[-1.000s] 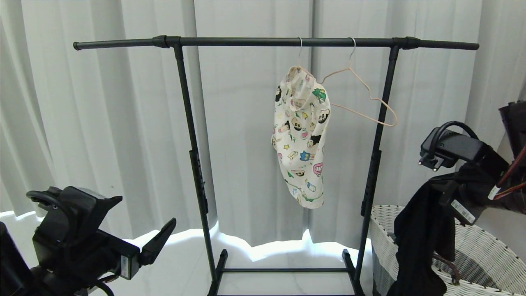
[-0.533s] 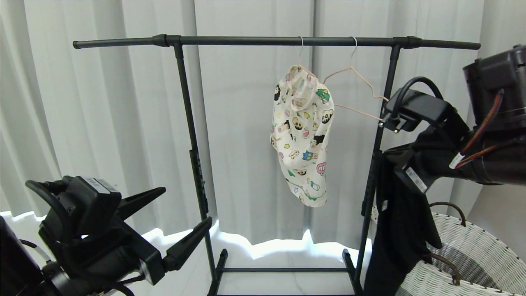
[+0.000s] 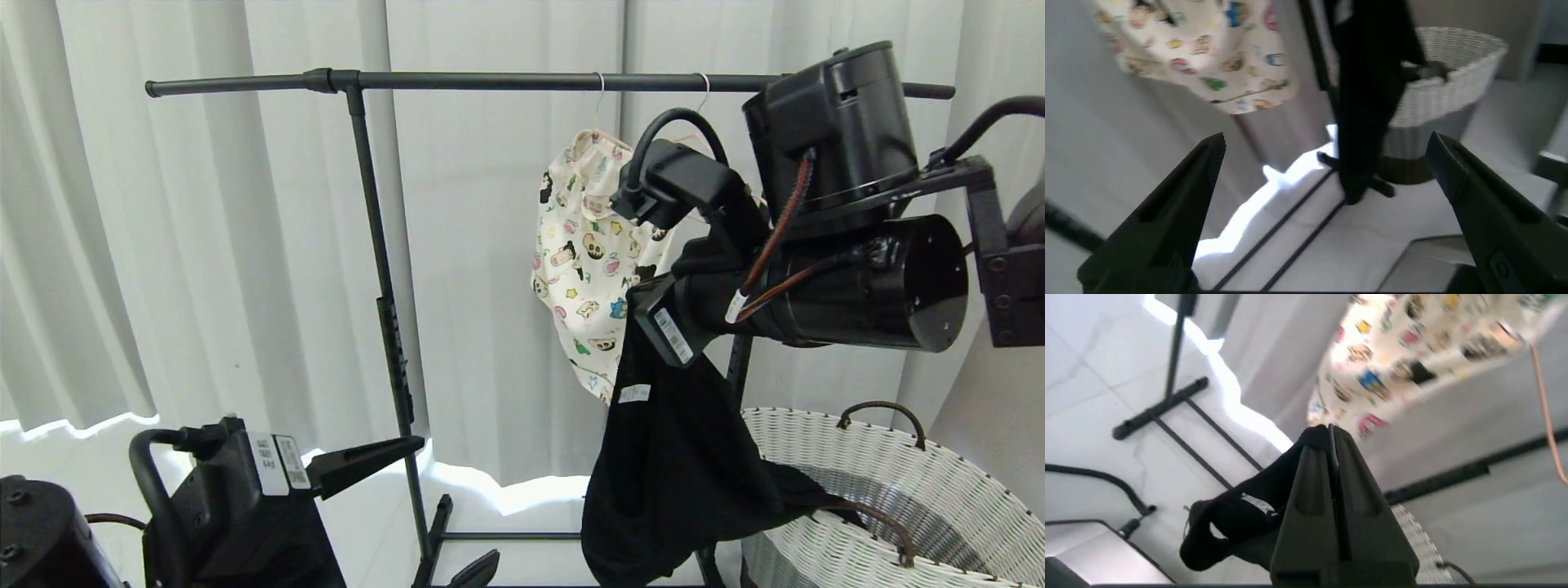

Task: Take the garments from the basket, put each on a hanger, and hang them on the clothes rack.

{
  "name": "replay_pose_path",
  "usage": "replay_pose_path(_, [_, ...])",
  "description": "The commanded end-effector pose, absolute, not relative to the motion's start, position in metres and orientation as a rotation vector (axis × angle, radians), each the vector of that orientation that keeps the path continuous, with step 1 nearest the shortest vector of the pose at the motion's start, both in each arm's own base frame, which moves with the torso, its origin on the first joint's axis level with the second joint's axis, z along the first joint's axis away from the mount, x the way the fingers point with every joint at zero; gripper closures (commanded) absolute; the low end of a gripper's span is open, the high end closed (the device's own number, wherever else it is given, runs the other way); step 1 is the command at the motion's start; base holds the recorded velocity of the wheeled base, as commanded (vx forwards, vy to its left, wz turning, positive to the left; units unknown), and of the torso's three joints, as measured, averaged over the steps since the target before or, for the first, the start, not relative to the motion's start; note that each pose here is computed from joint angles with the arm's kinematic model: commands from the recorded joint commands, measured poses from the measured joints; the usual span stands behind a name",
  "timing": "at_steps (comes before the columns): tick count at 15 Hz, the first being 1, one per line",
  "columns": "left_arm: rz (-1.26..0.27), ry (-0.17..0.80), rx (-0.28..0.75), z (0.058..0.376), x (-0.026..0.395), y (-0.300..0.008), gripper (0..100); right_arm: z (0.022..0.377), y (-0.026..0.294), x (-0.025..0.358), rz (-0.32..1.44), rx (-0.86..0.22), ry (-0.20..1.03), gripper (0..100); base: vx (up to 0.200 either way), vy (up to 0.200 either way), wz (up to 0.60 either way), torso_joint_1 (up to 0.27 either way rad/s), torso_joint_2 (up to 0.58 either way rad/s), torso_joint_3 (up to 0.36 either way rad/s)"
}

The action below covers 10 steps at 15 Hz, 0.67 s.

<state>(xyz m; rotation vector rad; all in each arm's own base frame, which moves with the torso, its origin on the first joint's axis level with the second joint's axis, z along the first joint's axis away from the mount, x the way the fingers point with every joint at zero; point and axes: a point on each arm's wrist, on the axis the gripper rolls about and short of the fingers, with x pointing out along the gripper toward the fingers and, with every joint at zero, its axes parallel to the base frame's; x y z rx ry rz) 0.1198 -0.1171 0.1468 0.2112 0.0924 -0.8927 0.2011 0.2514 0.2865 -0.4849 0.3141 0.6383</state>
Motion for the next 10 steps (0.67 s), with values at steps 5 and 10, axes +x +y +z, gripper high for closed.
replay_pose_path(5, [-0.801, 0.129, 0.018, 0.168, 0.182, -0.175, 0, 0.282, 0.273, 0.190, 0.696, -0.474, 0.317, 100, 0.000, 0.000, 0.00, 0.000, 0.00, 0.000])
replay_pose_path(10, [-0.798, 0.231, 0.053, 0.136, 0.214, -0.208, 0, 0.283, 0.272, 0.188, 0.697, -0.472, 0.316, 100, 0.000, 0.000, 0.00, 0.000, 0.00, 0.000])
